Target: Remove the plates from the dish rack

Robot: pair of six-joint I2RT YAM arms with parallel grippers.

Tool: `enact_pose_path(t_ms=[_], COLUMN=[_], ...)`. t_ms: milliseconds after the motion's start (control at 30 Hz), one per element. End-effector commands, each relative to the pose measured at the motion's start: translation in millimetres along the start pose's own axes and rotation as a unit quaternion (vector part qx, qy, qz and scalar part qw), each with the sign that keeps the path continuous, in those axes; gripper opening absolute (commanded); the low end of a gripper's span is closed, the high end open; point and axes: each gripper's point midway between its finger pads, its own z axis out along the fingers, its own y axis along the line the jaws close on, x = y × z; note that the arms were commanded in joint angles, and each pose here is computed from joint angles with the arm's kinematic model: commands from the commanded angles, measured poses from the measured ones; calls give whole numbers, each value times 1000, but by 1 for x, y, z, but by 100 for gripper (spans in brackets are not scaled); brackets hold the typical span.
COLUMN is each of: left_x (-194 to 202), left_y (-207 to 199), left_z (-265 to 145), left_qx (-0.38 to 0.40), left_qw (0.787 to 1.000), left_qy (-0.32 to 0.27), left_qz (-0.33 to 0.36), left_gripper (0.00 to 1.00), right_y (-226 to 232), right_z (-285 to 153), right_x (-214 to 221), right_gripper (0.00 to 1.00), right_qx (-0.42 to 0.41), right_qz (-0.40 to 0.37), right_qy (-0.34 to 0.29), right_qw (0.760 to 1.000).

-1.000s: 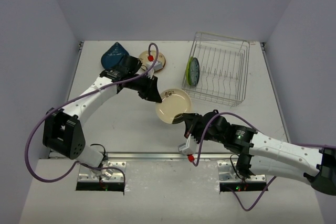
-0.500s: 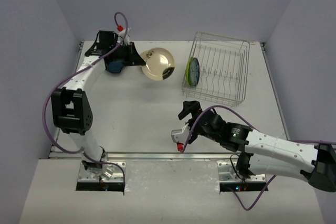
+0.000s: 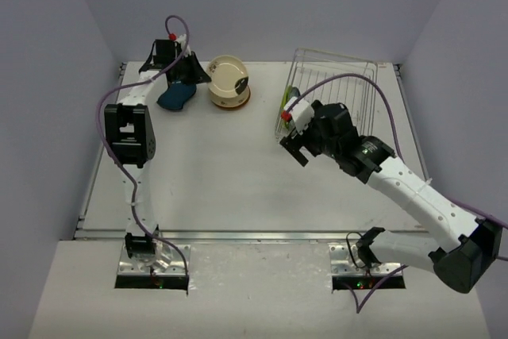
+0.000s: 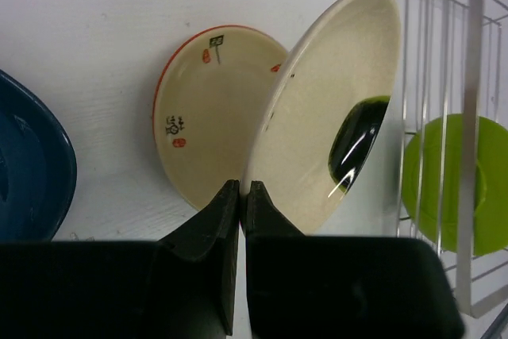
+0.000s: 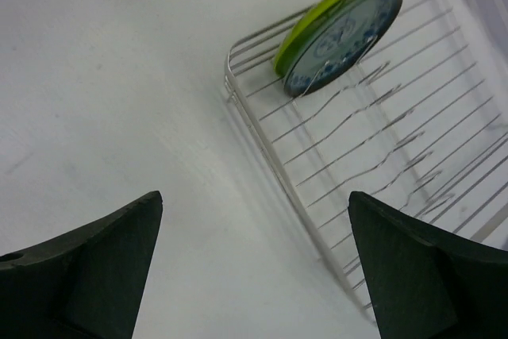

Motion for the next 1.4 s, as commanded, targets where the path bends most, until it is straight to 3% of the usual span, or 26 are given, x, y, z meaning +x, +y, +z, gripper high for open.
enact_pose_path(t_ms=[0, 100, 167, 300, 433, 667, 933, 1367], left_x=[-13, 0, 4, 7, 6, -50, -48, -33], left_y=[7, 20, 26, 30, 30, -6, -41, -48], left_z=[19, 32, 36, 33, 21, -70, -151, -166], left_qx=[-4, -14, -22, -34, -53, -107, -119, -113], left_qw=[1000, 1000, 999, 999, 998, 984, 968, 970], left_qy=[-17, -2, 1, 4, -1, -137, -196, -185], left_qz=[-13, -24, -27, -27, -22, 43, 103, 112], left_gripper=[0, 0, 6, 34, 55, 88, 89, 90], right_y=[7, -18, -35, -74, -93, -107, -118, -124], right_z=[-4, 3, 17, 41, 79, 131, 156, 177], right_x=[-2, -10, -17, -47, -50, -35, -14, -7], right_gripper=[99, 99, 99, 94, 83, 60, 46, 45], right_qx=[-35, -24, -24, -22, -12, 15, 50, 58], right_qz=[214, 320, 372, 441, 450, 468, 462, 446], right_qy=[32, 30, 35, 20, 35, 71, 93, 98], right_qw=[976, 947, 927, 897, 892, 881, 881, 888])
